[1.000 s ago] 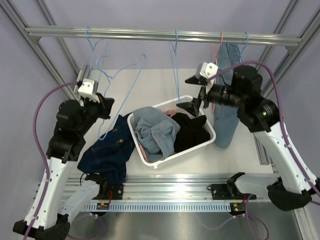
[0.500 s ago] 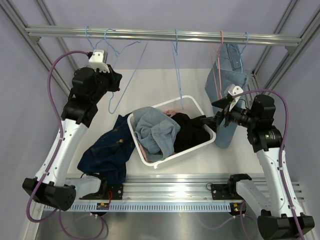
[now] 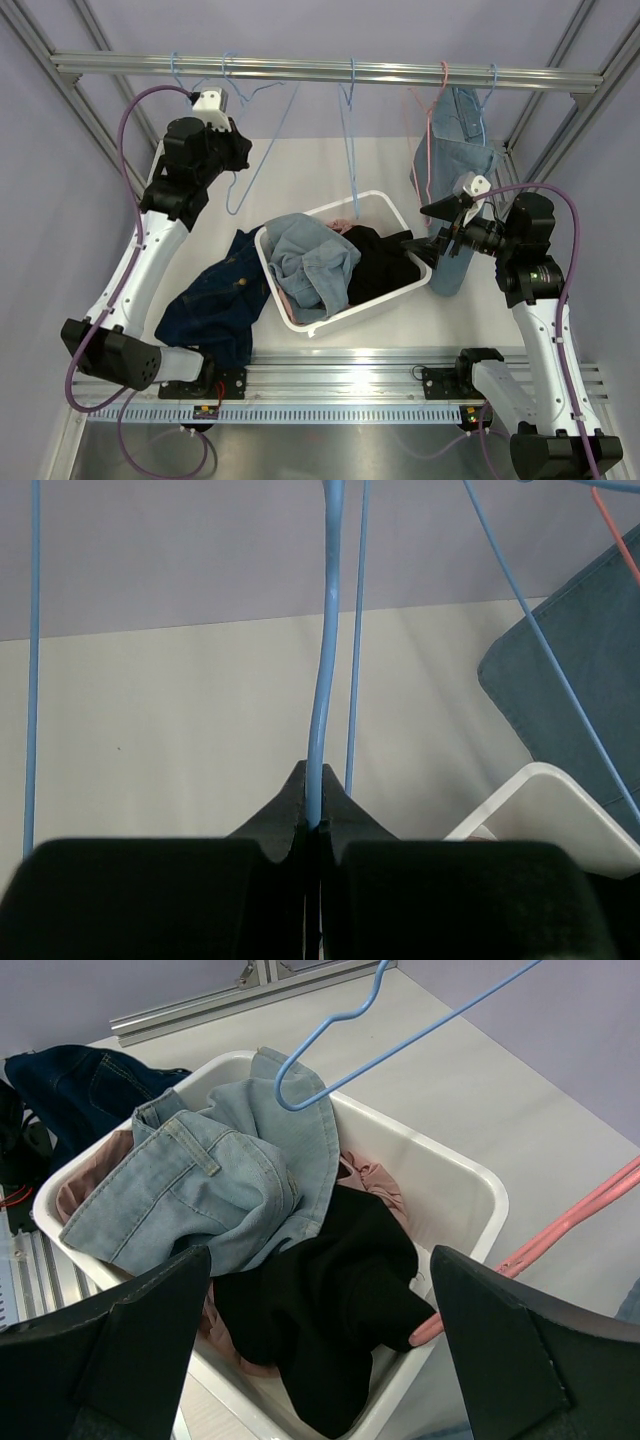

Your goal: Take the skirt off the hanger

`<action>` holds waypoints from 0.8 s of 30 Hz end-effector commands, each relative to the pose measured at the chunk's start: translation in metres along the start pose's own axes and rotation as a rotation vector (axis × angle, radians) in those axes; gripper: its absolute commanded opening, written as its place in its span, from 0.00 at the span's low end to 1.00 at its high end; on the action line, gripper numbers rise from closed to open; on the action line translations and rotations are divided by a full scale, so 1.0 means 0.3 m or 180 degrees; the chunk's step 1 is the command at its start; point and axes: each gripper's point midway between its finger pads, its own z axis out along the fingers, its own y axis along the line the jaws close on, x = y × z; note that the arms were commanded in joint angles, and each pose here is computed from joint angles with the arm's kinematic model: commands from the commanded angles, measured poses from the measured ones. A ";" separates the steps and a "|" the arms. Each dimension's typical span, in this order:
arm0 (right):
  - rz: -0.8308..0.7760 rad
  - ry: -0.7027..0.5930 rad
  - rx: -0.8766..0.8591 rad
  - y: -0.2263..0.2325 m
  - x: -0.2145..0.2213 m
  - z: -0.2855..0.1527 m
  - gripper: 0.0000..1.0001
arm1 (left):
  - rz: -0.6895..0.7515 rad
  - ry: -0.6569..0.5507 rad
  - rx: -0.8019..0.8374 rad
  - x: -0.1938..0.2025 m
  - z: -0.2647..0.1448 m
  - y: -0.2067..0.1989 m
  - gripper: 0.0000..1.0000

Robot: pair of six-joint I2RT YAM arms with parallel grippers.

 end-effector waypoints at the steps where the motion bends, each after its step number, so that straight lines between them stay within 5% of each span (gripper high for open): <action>1: -0.0103 -0.0081 -0.0055 0.005 -0.024 -0.003 0.99 | -0.0018 -0.0119 0.0009 -0.040 0.013 -0.006 0.01; 7: -0.0103 -0.0066 -0.0063 0.005 -0.017 -0.002 0.99 | -0.0028 -0.0084 0.0051 -0.001 -0.018 -0.011 0.19; 8: -0.0105 -0.0060 -0.0074 0.006 -0.015 -0.002 0.99 | -0.0019 -0.0090 0.0048 0.003 -0.029 -0.008 0.26; 9: -0.0110 -0.0061 -0.0079 0.008 -0.016 -0.003 0.99 | -0.0009 -0.0160 0.0067 -0.016 -0.062 -0.015 0.46; 12: -0.0121 -0.0060 -0.0089 0.010 -0.015 -0.004 0.99 | 0.0017 -0.0258 0.0073 -0.018 -0.139 -0.018 0.74; 19: -0.0124 -0.0054 -0.0048 -0.005 -0.009 -0.017 0.99 | 0.0027 -0.0284 0.0138 0.034 -0.347 -0.030 0.90; 24: -0.0143 -0.0041 -0.0021 -0.012 -0.005 -0.022 0.99 | -0.0154 0.0032 -0.0069 0.245 -0.456 0.026 0.97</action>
